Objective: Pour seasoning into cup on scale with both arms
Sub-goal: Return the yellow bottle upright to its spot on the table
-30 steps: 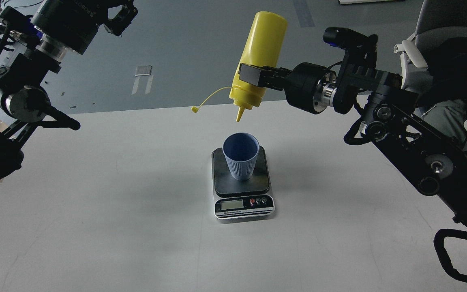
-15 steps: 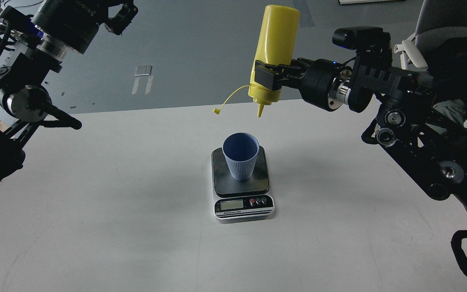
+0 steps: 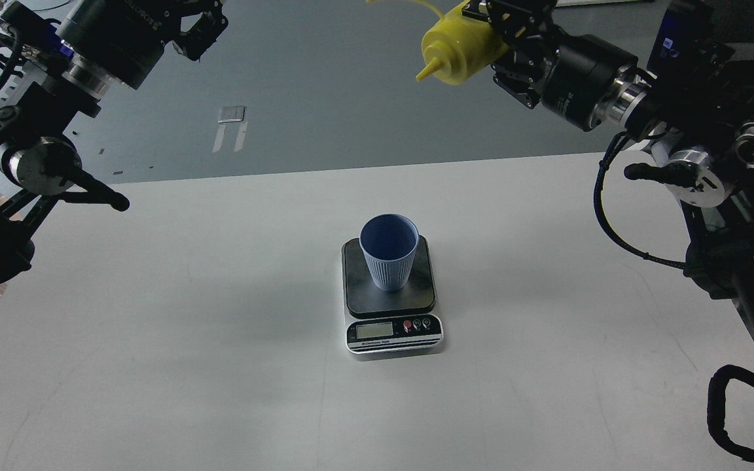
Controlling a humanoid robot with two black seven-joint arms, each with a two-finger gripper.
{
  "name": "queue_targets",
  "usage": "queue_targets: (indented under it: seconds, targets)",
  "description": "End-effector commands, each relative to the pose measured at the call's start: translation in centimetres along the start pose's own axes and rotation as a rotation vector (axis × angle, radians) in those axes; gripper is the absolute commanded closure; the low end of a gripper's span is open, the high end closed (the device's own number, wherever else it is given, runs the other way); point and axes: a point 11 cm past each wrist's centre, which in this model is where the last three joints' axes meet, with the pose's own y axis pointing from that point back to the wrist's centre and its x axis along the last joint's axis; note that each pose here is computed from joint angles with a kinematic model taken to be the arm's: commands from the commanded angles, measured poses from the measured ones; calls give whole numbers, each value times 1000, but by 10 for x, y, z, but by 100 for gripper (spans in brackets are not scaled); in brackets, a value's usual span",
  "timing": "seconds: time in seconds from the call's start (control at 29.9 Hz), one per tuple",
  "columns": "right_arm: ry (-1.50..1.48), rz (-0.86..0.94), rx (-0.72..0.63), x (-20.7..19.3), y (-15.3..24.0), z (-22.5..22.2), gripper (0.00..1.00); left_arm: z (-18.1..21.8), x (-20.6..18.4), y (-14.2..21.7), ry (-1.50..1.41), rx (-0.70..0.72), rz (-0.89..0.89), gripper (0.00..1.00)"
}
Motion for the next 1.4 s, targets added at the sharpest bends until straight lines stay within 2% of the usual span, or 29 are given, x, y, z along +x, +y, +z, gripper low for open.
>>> queue_targets:
  seconds: [0.0, 0.13, 0.23, 0.33, 0.4, 0.43, 0.47, 0.6, 0.87, 1.04, 1.24, 1.37]
  targets:
    - [-341, 34, 139, 16, 15, -10, 100, -2, -2, 0, -6, 9, -17, 2]
    - [-575, 76, 259, 37, 46, -1, 100, -5, -3, 2, -1, 16, -22, 2]
    - [-714, 30, 346, 38, 62, 9, 100, -7, -3, 5, -17, 31, -26, 2]
    - [-762, 26, 356, 36, 73, 23, 100, -9, -3, 6, -38, 45, -37, 2]
    - [-864, 33, 379, 27, 84, 51, 100, -11, -5, 8, -62, 65, -59, 2]
    - [-931, 62, 372, 21, 88, 73, 100, -13, -5, 10, -77, 80, -65, 2]
    - [-932, 63, 372, 21, 88, 73, 100, -13, -5, 10, -77, 81, -65, 2]
    - [-1015, 180, 294, 20, 114, 126, 100, -24, -5, 18, -88, 135, -77, 2]
    - [-1067, 350, 314, 30, 149, 165, 100, -32, -10, 22, -87, 170, -96, 2]
    - [-1157, 451, 323, 25, 186, 193, 100, -32, -10, 23, -105, 181, -107, 2]
    - [-1209, 528, 275, 20, 205, 223, 100, -36, -12, 27, -168, 221, -147, 2]
    - [-1259, 559, 298, 21, 213, 230, 100, -39, -14, 27, -195, 238, -166, 2]
